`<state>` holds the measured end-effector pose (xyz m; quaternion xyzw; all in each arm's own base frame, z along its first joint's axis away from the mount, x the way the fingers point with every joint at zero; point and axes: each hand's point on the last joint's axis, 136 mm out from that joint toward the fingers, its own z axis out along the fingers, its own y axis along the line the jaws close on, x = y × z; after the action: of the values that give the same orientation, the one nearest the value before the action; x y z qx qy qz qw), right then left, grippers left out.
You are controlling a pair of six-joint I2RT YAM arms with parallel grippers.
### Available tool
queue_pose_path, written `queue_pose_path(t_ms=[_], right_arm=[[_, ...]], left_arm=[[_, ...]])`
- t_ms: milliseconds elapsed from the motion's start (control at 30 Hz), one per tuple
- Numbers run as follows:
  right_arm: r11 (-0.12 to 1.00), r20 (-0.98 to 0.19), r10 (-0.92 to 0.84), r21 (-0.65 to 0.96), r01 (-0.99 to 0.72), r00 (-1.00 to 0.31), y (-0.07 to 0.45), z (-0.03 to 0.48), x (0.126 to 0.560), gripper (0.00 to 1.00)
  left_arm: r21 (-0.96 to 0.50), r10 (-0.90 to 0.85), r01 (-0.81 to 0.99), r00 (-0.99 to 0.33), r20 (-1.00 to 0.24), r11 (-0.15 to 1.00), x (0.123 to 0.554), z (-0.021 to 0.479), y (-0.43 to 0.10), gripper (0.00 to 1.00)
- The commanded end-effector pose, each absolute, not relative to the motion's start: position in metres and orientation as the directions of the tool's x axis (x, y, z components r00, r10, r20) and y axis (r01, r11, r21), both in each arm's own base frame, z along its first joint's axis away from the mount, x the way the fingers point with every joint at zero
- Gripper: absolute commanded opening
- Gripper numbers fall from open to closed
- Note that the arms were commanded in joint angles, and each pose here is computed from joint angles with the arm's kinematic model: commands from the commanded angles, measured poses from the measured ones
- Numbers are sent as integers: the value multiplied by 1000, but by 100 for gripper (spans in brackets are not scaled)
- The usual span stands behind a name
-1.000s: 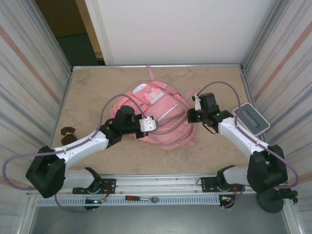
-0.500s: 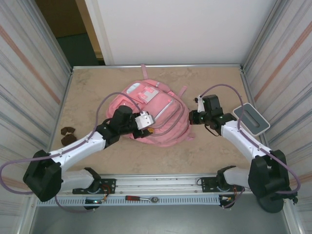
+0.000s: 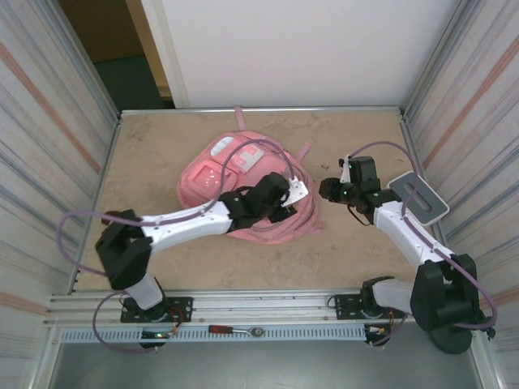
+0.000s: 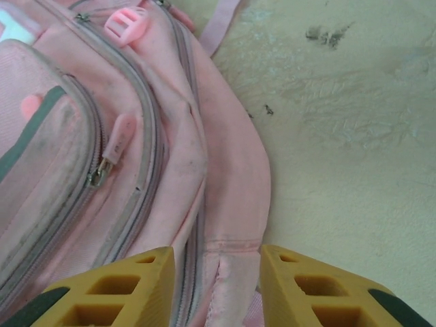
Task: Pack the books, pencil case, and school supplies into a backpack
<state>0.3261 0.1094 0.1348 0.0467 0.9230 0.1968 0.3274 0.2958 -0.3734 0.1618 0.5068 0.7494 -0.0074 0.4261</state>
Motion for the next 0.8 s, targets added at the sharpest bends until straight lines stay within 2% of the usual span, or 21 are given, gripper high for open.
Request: queue_pose_path(t_ms=[0, 100, 267, 333, 433, 500, 600, 767], right_arm=[[917, -580, 239, 398, -15, -779, 102, 132, 320, 37], [921, -592, 241, 389, -11, -769, 95, 133, 317, 38], [921, -683, 184, 371, -120, -707, 99, 150, 320, 40], [905, -730, 160, 378, -198, -664, 108, 162, 323, 41], [863, -783, 93, 371, -342, -615, 128, 176, 322, 43], [832, -810, 24, 342, -438, -587, 144, 181, 319, 44], [765, -839, -120, 262, -588, -530, 172, 185, 311, 46], [557, -870, -354, 98, -824, -343, 228, 187, 285, 50]], left_arm=[[508, 811, 708, -157, -563, 490, 317, 156, -366, 64], [528, 832, 705, -163, -530, 474, 328, 144, -367, 52], [463, 812, 754, -158, -561, 466, 334, 141, -357, 15], [401, 790, 817, -104, -604, 415, 321, 144, -356, 7], [327, 708, 900, 29, -706, 289, 289, 159, -355, 5], [305, 628, 918, 83, -774, 254, 277, 173, -343, 2], [240, 511, 943, 94, -855, 228, 270, 191, -314, 1], [207, 451, 951, 85, -888, 229, 268, 201, -279, 1]])
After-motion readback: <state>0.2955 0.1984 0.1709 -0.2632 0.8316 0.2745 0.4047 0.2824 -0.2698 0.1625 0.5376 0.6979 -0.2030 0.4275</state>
